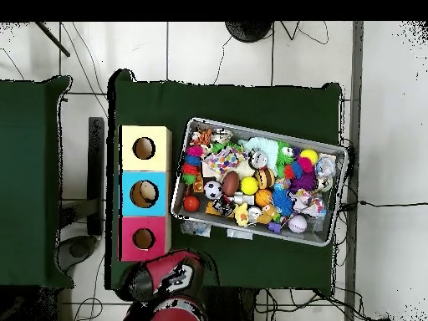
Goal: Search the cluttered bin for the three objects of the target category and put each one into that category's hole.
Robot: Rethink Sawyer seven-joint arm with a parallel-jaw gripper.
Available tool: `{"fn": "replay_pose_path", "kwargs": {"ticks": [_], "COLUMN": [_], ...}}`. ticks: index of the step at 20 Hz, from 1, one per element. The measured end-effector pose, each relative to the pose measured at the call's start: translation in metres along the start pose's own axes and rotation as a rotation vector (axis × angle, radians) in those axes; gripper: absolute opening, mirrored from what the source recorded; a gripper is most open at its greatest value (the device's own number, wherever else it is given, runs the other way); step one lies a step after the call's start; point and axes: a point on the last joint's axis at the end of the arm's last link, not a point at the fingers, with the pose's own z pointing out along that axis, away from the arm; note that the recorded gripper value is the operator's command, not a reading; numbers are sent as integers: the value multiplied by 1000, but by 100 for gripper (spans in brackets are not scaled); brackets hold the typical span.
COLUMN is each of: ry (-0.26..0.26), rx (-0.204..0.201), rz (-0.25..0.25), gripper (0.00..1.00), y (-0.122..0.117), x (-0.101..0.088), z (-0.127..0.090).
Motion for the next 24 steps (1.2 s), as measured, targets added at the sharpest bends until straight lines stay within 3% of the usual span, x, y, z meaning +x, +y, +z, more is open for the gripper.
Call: {"fn": "replay_pose_path", "kwargs": {"ticks": [2, 4, 9, 24], "ry": [16, 60, 98, 60], "rx": [12, 50, 86, 67], "rz": [-8, -29, -68, -210], "gripper": [100, 100, 100, 100], "y": [0, -3, -5, -9], "x": [-1, -2, -3, -7], "z": [2, 6, 5, 7]}}
